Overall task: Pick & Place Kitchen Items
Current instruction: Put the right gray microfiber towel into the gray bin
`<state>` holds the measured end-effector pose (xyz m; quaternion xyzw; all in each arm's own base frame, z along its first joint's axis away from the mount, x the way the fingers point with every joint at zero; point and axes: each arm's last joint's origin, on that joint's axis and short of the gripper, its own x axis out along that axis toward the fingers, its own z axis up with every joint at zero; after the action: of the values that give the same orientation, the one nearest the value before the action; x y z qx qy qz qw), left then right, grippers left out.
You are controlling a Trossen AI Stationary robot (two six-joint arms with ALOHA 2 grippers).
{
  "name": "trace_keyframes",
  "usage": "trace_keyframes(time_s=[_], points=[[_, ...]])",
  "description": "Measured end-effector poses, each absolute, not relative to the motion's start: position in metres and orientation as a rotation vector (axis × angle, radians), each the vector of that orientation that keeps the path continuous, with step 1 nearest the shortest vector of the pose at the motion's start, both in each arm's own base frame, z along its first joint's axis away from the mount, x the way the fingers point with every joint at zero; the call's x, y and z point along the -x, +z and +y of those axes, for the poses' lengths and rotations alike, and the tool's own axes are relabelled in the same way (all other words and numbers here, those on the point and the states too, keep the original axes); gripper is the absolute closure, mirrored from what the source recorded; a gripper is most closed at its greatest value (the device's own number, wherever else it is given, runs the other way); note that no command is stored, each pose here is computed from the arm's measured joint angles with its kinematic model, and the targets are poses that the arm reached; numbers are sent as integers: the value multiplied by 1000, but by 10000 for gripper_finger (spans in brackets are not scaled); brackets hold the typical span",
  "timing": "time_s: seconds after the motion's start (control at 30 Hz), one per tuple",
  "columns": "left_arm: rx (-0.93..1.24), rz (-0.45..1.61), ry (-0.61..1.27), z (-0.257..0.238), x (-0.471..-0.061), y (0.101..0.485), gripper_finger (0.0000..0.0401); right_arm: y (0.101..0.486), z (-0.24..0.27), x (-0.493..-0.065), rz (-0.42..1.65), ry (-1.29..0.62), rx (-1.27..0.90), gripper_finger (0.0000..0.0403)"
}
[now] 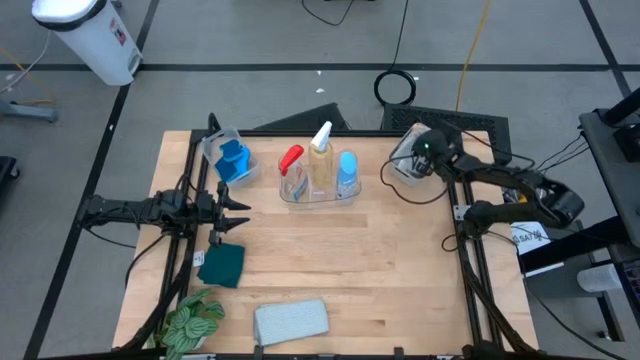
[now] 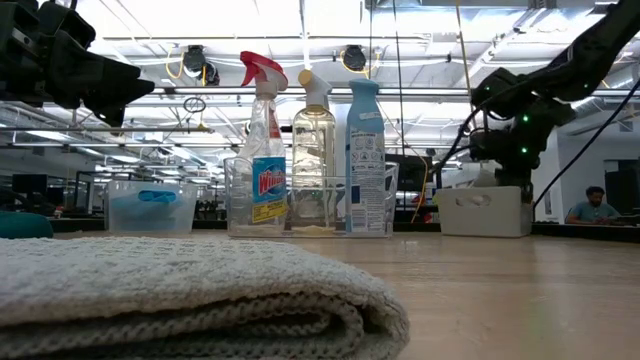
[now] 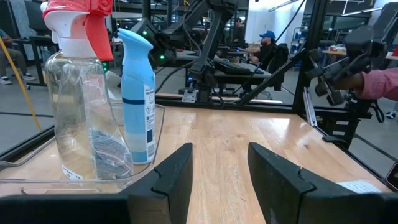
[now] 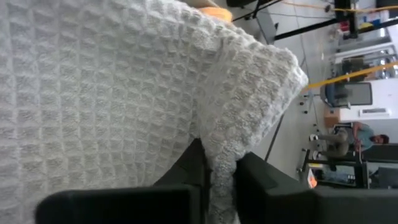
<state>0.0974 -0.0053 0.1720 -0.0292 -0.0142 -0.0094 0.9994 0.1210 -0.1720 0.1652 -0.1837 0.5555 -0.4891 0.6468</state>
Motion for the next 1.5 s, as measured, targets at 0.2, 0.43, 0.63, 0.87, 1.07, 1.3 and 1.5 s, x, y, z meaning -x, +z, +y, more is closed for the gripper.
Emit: trace_keyframes(time_s=[0.2, 0.43, 0.63, 0.87, 1.07, 1.3, 1.5], points=[[58, -29, -19, -5, -97, 172, 242, 164, -170, -121, 1255, -1110, 452, 295], [58, -29, -19, -5, -97, 172, 242, 178, -163, -128, 1192, -1228, 532, 217], [58, -29, -19, -5, -97, 172, 242, 193, -153, -135, 1037, -1304, 535, 179], [58, -28, -19, -5, -97, 172, 242, 201, -149, -137, 803, -1314, 370, 180], [58, -28, -19, -5, -97, 172, 242, 193, -157, -129, 799, -1192, 74, 302], [58, -28, -19, -5, -97, 172, 242, 191, -172, -111, 832, -1208, -79, 385], [58, -28, -19, -5, -97, 172, 242, 190, -182, -115, 744, -1255, -113, 398]])
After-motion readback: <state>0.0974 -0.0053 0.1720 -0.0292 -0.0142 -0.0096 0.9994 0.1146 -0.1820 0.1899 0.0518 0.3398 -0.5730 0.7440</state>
